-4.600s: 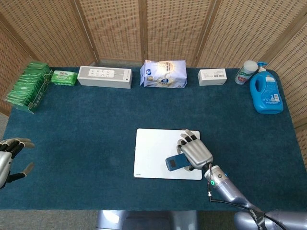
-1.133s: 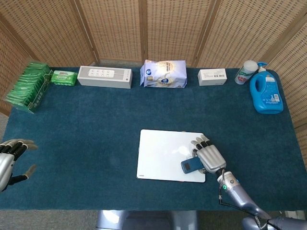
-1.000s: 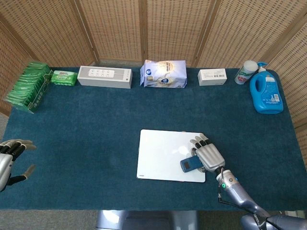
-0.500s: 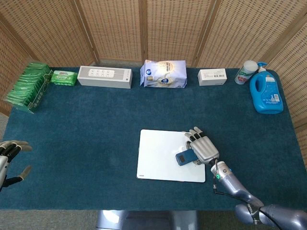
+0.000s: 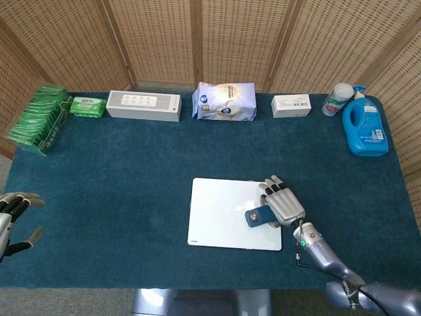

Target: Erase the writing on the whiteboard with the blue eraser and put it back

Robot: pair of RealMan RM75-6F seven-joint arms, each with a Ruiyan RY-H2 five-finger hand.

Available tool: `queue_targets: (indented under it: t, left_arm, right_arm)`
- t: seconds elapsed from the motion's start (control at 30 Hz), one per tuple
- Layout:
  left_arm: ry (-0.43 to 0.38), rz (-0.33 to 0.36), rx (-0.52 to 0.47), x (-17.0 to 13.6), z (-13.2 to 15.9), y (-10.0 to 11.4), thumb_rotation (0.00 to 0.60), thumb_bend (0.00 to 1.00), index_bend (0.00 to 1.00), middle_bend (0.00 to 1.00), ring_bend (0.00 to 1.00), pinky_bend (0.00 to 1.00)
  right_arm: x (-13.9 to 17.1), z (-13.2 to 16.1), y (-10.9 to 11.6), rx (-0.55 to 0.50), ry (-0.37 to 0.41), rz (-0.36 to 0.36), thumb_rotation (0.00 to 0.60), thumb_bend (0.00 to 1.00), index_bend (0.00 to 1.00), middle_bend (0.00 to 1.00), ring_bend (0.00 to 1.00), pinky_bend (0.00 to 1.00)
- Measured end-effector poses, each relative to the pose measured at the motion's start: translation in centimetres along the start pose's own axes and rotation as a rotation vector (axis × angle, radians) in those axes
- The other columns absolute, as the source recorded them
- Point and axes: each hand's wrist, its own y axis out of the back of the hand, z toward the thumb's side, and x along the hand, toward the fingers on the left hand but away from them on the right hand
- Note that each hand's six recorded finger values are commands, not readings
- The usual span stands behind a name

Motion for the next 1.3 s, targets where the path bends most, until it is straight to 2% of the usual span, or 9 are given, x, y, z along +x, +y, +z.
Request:
queue_targets:
  t: [0.33, 0.57, 0.9, 1.3]
  left_arm:
    - [-0.014, -0.007, -0.002, 0.5, 0.4, -0.2, 0.600, 0.36, 0.34, 0.30, 0.25, 0.20]
    - [-0.020, -0.007, -0.002, 0.5, 0.5, -0.3, 0.600, 0.36, 0.34, 0.30, 0.25, 0.20]
    - [-0.003, -0.003, 0.000, 0.1, -0.1, -0.1, 0.600, 0.36, 0.34, 0.30, 0.25, 0.20]
    - [0.006, 0.002, 0.001, -0.2, -0.3, 0.1, 0.600, 0.36, 0.34, 0.30, 0.25, 0.20]
  right_arm:
    - [2.6, -0.7, -0.5, -0.015, -0.031, -0.008, 0.600, 0.15, 0.86, 0.17, 0.00, 0.00]
    - [3.7, 0.3, -0.5, -0.012, -0.011, -0.012, 0.600, 0.15, 0.85, 0.17, 0.00, 0.00]
    - [2.9, 2.3, -0.7, -0.014, 0.041, -0.004, 0.600, 0.15, 0.85, 0.17, 0.00, 0.00]
    - [0.8, 1.7, 0.3, 0.000, 0.049, -0.014, 0.600, 0.15, 0.85, 0.17, 0.00, 0.00]
